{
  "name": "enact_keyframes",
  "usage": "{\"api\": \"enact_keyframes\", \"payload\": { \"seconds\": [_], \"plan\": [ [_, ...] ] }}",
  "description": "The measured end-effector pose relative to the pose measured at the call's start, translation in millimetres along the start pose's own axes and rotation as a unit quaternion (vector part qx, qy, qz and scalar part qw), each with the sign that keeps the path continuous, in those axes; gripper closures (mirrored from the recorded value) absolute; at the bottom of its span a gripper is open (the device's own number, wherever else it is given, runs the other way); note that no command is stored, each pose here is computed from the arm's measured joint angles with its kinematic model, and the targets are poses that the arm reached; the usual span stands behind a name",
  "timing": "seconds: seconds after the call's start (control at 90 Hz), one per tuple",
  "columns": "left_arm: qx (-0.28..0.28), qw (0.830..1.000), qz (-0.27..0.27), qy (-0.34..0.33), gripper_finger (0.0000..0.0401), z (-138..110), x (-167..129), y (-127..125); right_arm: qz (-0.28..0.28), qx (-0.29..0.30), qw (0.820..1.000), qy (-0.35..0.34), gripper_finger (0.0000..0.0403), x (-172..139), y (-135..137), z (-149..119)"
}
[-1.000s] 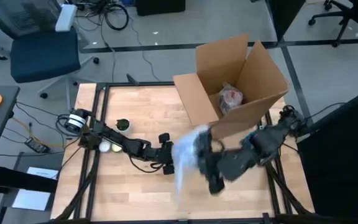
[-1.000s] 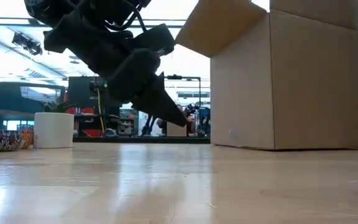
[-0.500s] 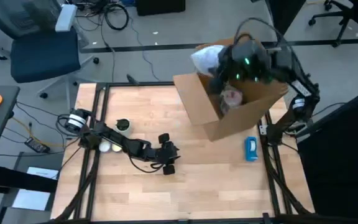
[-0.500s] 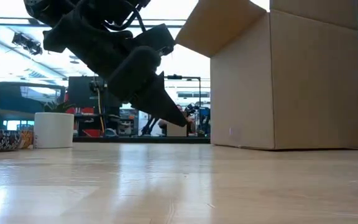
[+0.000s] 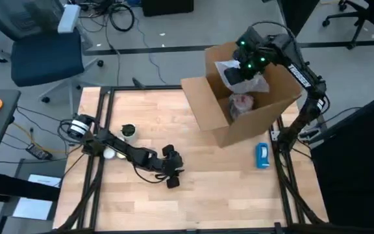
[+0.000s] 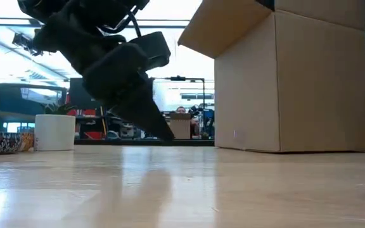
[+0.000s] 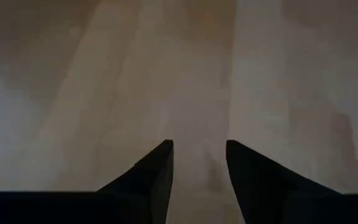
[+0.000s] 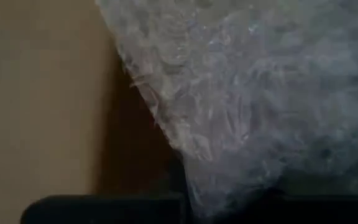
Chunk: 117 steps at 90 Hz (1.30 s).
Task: Wrap mug
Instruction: Put the wrapped blue mug into the cardboard box
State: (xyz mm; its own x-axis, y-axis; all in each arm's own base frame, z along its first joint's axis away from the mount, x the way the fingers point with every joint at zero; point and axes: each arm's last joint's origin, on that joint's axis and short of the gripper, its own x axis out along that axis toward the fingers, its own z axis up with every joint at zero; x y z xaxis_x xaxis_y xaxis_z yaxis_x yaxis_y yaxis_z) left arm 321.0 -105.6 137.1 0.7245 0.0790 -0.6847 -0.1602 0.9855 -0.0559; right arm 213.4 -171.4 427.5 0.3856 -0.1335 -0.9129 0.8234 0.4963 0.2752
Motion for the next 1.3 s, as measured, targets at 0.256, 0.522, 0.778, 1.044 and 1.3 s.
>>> {"api": "enact_keyframes", "payload": {
  "seconds": [0.256, 0.522, 0.778, 1.044, 1.3],
  "plan": [
    [0.000, 1.000, -0.009, 0.008, 0.0270, -7.2, -1.5, -10.6, -0.073, -0.025, 0.988, 0.131, 0.0402, 71.6, -19.5, -16.1],
    [-0.010, 1.000, -0.006, 0.026, 0.0270, -20.8, 9.2, -16.8, -0.164, -0.049, 0.951, 0.256, 0.0402, 134.2, -43.9, -55.6],
    [-0.011, 1.000, -0.010, 0.019, 0.0270, -20.9, 12.5, -18.0, -0.203, -0.074, 0.938, 0.272, 0.0403, 150.6, -38.1, -78.1],
    [-0.003, 1.000, -0.019, 0.009, 0.0270, -19.6, 13.4, -19.1, -0.158, -0.087, 0.958, 0.222, 0.0403, 131.2, -19.1, -89.4],
    [0.017, 1.000, -0.022, 0.003, 0.0270, -18.1, 13.7, -19.0, -0.092, -0.099, 0.975, 0.178, 0.0403, 112.2, -0.1, -104.0]
  ]
}}
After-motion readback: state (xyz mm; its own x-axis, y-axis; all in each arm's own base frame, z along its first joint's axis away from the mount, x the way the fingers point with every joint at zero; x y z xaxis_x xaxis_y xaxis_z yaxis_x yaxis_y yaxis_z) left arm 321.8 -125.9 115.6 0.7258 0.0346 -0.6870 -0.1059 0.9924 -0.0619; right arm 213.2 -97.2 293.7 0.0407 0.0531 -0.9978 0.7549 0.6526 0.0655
